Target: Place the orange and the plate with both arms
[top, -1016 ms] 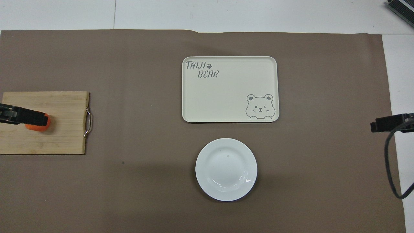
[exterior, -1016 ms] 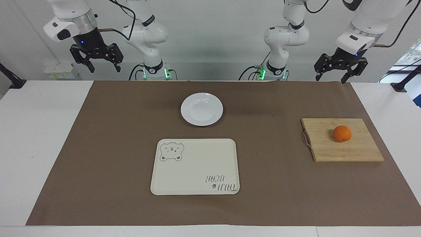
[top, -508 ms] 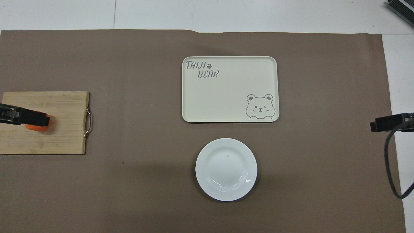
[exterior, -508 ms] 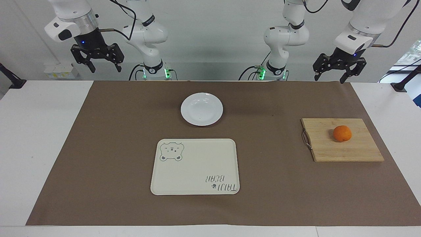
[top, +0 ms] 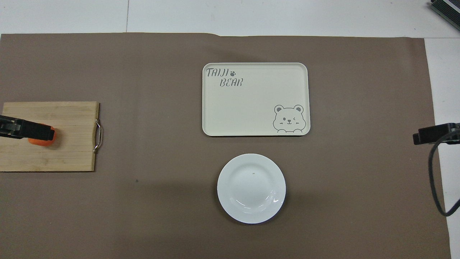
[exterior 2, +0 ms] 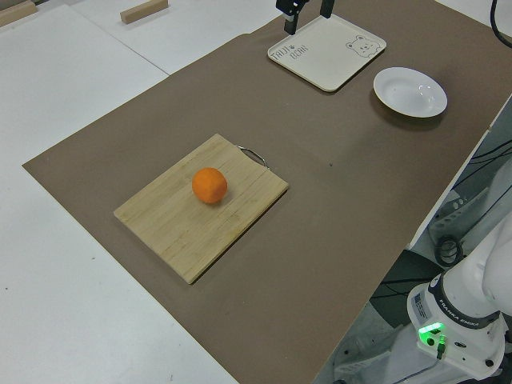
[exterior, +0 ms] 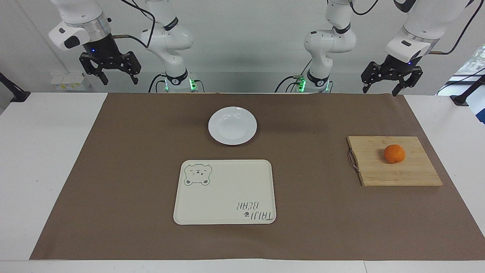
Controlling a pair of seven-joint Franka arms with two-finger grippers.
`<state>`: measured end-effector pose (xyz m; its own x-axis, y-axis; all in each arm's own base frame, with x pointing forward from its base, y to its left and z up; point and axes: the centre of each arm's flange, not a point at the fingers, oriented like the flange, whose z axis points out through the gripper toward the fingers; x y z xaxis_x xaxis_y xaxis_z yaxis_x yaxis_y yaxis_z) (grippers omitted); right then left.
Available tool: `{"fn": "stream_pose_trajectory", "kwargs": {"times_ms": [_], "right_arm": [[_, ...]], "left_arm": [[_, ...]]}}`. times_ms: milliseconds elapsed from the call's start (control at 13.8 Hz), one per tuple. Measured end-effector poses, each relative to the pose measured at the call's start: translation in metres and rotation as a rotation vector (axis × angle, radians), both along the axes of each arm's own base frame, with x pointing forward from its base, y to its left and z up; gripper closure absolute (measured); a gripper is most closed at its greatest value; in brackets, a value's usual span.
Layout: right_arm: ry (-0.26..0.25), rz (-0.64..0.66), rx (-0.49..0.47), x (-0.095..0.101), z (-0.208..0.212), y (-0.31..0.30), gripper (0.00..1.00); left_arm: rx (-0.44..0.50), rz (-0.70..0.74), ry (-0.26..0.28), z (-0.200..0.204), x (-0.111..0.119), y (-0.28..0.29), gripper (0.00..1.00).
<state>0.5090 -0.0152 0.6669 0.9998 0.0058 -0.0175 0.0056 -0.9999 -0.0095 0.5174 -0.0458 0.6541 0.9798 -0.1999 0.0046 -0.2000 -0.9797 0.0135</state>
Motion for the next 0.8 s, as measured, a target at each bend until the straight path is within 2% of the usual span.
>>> {"fn": "stream_pose_trajectory", "kwargs": {"times_ms": [798], "right_arm": [[0.006,0.000,0.000,0.0014,-0.0070,0.0001,0.00]], "left_arm": [[0.000,-0.012,-0.001,-0.0093,0.0029,0.0043,0.00]]}}
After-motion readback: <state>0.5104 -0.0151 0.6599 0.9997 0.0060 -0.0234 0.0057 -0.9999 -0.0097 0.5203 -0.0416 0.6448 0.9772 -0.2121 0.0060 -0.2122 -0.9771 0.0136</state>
